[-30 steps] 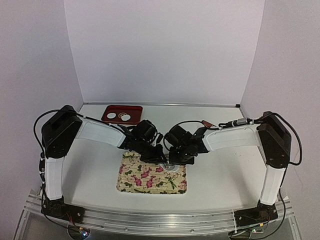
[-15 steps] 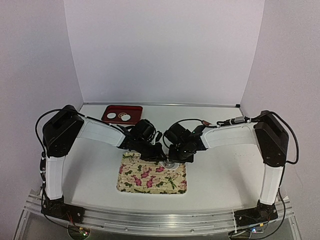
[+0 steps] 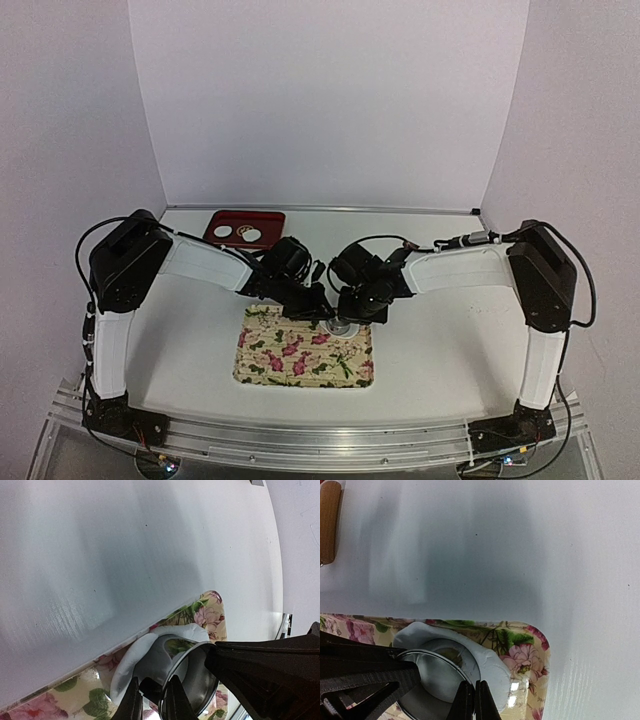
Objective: Roll out the dumpling wrappers from the dough
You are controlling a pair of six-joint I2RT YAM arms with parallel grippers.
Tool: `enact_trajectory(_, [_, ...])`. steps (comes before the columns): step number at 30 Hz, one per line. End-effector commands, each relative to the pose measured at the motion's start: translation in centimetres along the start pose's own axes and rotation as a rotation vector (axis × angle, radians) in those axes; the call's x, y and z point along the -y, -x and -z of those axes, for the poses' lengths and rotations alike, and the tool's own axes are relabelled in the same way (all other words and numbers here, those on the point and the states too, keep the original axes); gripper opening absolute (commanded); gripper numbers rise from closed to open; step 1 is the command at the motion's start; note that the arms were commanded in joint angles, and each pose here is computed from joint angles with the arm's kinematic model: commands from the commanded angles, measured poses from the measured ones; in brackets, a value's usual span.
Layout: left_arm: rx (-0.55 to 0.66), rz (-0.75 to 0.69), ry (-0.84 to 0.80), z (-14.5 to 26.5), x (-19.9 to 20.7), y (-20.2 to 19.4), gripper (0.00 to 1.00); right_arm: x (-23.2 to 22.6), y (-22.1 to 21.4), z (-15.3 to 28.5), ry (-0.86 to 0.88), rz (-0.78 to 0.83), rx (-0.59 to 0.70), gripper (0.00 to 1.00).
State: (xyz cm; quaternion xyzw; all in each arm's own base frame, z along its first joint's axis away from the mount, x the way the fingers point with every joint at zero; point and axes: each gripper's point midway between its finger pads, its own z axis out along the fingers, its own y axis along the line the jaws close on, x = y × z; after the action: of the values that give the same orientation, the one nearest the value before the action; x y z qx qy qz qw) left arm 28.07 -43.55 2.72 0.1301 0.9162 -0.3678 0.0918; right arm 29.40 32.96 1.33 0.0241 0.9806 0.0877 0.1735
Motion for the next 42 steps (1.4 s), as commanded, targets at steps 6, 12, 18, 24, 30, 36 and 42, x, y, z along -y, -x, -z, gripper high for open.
enact_trajectory(6, [-0.319,0.084,0.189,-2.2,-7.6,-11.7,0.1,6.4,-12.5,-6.5,-0.181,0.043,-0.42,0.0])
enact_trajectory(12, [-0.313,0.08,0.17,-0.7,-6.3,-11.9,0.11,4.9,-12.6,-5.6,-0.119,0.069,-0.452,0.0])
enact_trajectory(18, [-0.305,0.08,0.168,0.4,-5.5,-11.8,0.11,3.9,-12.7,-4.2,-0.072,0.081,-0.479,0.0])
enact_trajectory(24, [-0.297,0.082,0.17,1.6,-5.1,-12.1,0.11,3.1,-13.0,-3.2,-0.048,0.101,-0.501,0.0])
enact_trajectory(30, [-0.279,0.07,0.166,2.9,-4.4,-12.1,0.13,2.6,-12.7,-2.0,-0.044,0.109,-0.481,0.0])
enact_trajectory(36, [-0.229,0.043,0.147,4.3,-2.6,-10.7,0.2,1.0,-11.1,-0.4,0.004,0.105,-0.432,0.0])
enact_trajectory(42, [-0.164,0.017,0.147,6.2,-0.7,-8.7,0.27,-0.3,-9.1,2.0,0.046,0.096,-0.36,0.14])
